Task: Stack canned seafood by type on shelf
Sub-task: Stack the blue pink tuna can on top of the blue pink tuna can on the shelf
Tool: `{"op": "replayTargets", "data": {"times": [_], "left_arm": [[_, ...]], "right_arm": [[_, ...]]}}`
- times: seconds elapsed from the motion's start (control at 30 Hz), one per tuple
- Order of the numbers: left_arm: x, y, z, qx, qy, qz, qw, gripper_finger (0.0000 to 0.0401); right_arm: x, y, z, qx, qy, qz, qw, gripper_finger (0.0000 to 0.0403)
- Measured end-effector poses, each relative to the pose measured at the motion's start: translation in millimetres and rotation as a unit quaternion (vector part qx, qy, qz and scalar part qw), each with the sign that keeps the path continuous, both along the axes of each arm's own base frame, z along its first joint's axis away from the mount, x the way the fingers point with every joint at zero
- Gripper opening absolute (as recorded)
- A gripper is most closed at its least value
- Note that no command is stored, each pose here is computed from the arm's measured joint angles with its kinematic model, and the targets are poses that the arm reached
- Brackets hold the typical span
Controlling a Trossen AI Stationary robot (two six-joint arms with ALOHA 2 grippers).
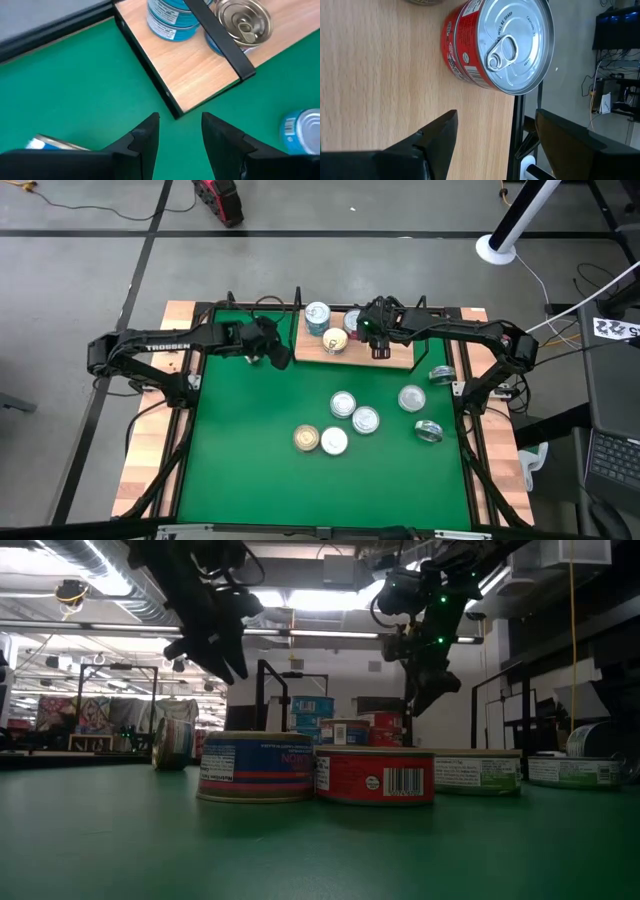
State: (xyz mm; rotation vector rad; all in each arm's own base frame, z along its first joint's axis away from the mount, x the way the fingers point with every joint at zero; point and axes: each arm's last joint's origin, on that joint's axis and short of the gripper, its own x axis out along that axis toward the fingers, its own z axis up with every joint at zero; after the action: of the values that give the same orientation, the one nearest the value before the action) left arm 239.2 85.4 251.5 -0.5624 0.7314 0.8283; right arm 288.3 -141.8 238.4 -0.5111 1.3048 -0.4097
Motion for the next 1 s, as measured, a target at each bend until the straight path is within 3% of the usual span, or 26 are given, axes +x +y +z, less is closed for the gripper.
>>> {"op": "replayTargets", "data": {"times": [0.13, 0.37, 0.5, 0.7, 0.87, 1.0], "left_arm": [[-2, 6, 0, 0.0, 0.001, 0.009, 1.0, 0.0161], [-8, 18, 0, -0.005, 0.001, 0.043, 0.999, 0.0245], [-16, 24, -4, -0.018, 0.026, 0.065, 0.997, 0.0273], [-34, 33, -8, -0.065, 0.047, 0.153, 0.985, 0.028], [-44, 35, -11, -0.114, 0.041, 0.242, 0.963, 0.028], [-47, 34, -13, -0.149, 0.037, 0.279, 0.948, 0.028]], "right_arm": [[0, 0, 0, 0.0, 0.0, 0.0, 1.0, 0.0266], [0, 0, 0, 0.0, 0.0, 0.0, 1.0, 0.0266], [0, 0, 0, 0.0, 0.0, 0.0, 1.0, 0.0266], [0, 0, 0, 0.0, 0.0, 0.0, 1.0, 0.0266], [0, 0, 0, 0.006, -0.003, 0.004, 1.0, 0.0266], [1, 2, -1, 0.031, -0.017, 0.013, 0.999, 0.0266]]}}
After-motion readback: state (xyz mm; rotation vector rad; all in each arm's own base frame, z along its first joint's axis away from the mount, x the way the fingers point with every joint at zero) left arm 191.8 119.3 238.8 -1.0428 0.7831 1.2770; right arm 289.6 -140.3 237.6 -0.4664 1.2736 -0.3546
